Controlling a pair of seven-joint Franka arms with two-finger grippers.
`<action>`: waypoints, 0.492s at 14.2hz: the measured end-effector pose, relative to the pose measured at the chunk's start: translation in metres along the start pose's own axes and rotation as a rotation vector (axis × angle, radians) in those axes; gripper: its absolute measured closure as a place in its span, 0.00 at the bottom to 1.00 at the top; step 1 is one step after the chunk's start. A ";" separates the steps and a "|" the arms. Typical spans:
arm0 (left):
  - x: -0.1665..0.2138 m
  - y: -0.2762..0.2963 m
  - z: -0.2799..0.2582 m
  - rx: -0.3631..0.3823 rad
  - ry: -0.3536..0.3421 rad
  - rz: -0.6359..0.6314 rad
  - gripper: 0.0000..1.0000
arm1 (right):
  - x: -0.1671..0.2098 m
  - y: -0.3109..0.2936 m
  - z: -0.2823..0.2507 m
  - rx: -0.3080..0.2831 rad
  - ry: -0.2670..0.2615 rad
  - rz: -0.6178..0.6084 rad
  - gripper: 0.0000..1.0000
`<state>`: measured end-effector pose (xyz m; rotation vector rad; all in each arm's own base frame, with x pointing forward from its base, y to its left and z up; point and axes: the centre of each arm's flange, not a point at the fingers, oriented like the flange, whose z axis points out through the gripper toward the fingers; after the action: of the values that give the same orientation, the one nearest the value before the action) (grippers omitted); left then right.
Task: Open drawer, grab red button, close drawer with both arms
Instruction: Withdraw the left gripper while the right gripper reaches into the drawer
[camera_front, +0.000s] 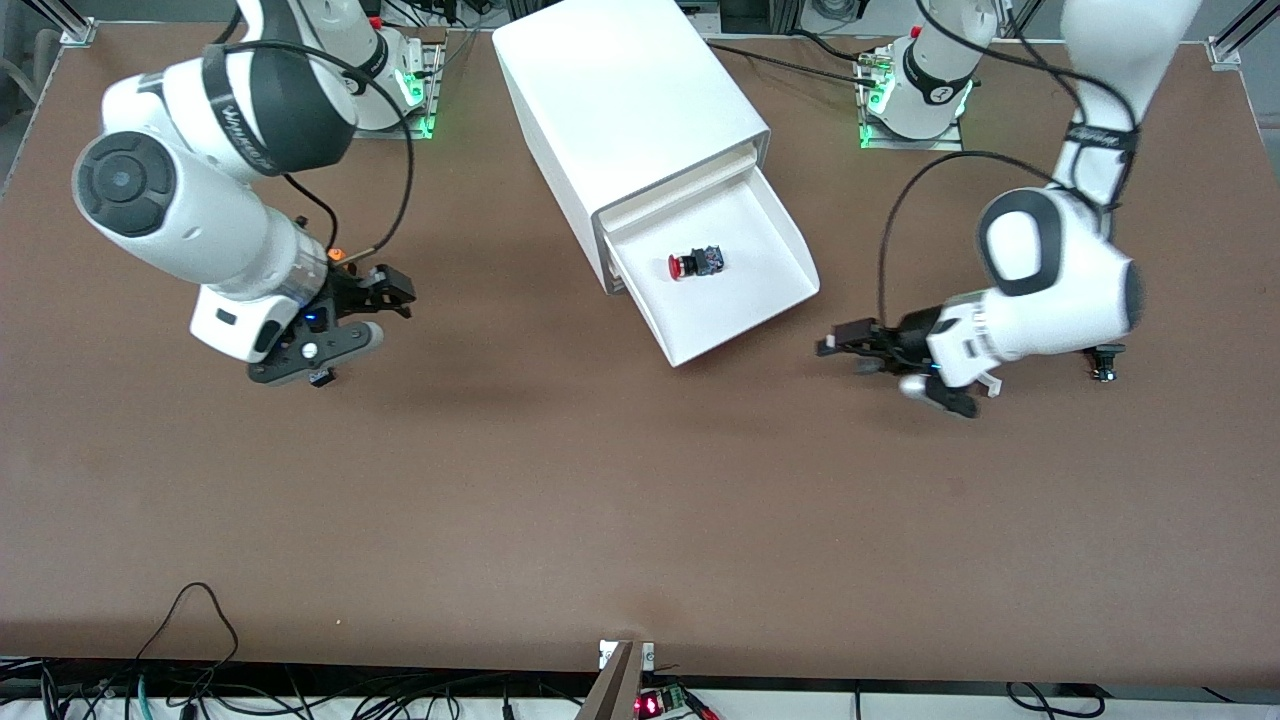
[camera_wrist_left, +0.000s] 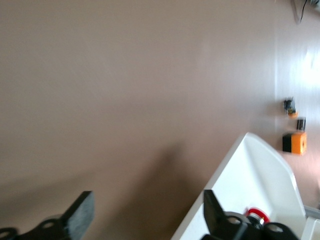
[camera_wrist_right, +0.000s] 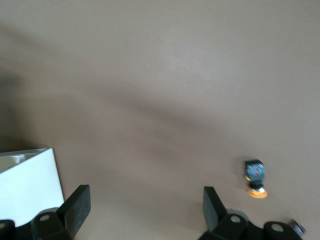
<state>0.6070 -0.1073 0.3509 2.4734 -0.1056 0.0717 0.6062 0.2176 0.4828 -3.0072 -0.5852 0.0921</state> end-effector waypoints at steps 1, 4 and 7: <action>0.006 -0.002 -0.034 0.016 0.056 0.003 0.00 | 0.005 -0.018 0.000 0.023 0.008 -0.046 0.00; 0.005 -0.009 -0.124 0.168 0.106 0.085 0.00 | 0.025 -0.095 0.000 0.082 0.045 -0.273 0.00; -0.009 0.021 -0.219 0.390 0.027 0.202 0.00 | 0.042 -0.193 0.013 0.108 0.072 -0.452 0.00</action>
<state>0.5907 0.0119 0.5353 2.8414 -0.3600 0.2318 0.5726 0.4125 0.4843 -2.6842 -1.1862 -0.0117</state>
